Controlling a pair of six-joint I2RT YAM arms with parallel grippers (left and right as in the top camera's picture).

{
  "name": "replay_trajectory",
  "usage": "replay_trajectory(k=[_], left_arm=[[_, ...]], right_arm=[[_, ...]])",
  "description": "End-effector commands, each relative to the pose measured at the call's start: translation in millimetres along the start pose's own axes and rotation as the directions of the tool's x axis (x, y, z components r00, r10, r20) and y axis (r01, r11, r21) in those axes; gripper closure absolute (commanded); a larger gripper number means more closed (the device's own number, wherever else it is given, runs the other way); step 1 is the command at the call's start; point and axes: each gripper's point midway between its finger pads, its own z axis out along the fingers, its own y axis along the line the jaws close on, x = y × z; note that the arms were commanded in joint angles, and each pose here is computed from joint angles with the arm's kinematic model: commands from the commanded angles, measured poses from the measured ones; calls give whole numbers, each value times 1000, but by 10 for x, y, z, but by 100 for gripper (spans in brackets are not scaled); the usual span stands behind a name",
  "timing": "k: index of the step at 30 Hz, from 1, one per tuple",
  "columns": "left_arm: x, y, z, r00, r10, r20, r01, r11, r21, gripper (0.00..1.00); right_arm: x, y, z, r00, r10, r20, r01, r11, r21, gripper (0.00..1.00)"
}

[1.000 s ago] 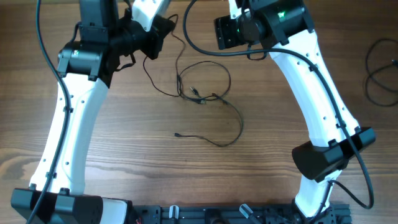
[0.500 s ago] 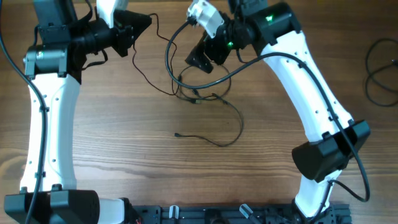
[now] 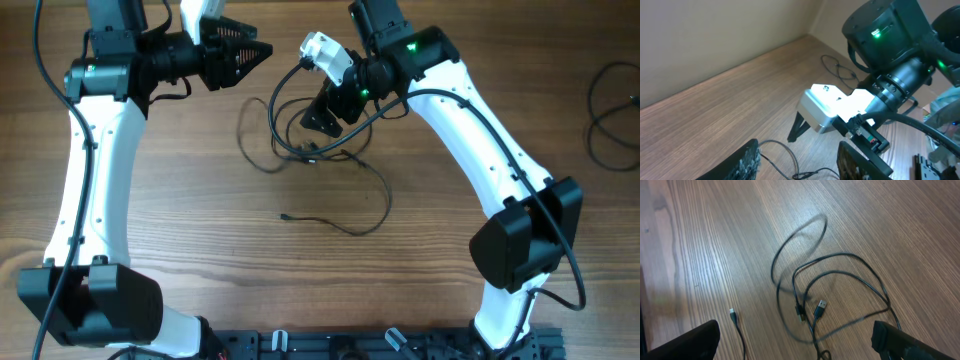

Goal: Untangle cables

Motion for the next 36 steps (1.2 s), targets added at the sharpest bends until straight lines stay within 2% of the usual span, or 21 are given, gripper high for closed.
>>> replay_trajectory(k=[1, 3, 7, 11, 17, 22, 24, 27, 31, 36], left_arm=[[-34, 187, -84, 1000, -31, 3, 31, 996, -89, 48], [-30, 324, -150, 997, -79, 10, 79, 985, -152, 48], [-20, 521, -336, 987, -155, 43, 160, 963, -218, 47], [12, 592, -425, 980, -190, 52, 197, 951, -239, 46], [65, 576, -423, 975, -218, 40, 221, 946, -237, 47], [143, 585, -428, 969, -247, 20, 244, 936, -253, 47], [161, 581, -427, 967, -255, 16, 251, 934, -254, 47], [163, 581, -428, 966, -256, 16, 252, 934, -254, 48], [184, 571, -426, 963, -268, 10, 261, 932, -252, 49], [189, 569, -426, 963, -270, 9, 263, 931, -252, 48]], right_arm=[[129, -167, 46, 994, 101, -49, -97, 992, 84, 0], [167, -287, 29, 979, 196, -53, -185, 970, 160, 0], [285, -570, -45, 902, 432, -9, -403, 848, 344, 0], [364, -588, 73, 846, 533, 0, -495, 787, 367, 0], [476, -305, 586, 835, 540, -108, -473, 804, 360, 0], [575, -218, 806, 762, 641, -86, -544, 707, 452, 0], [602, -227, 827, 754, 654, -70, -541, 678, 498, 0], [639, -214, 855, 737, 674, -57, -553, 649, 522, 0], [816, -194, 933, 678, 733, -51, -599, 591, 541, 0], [881, -156, 1114, 691, 721, -51, -597, 609, 523, 0]])
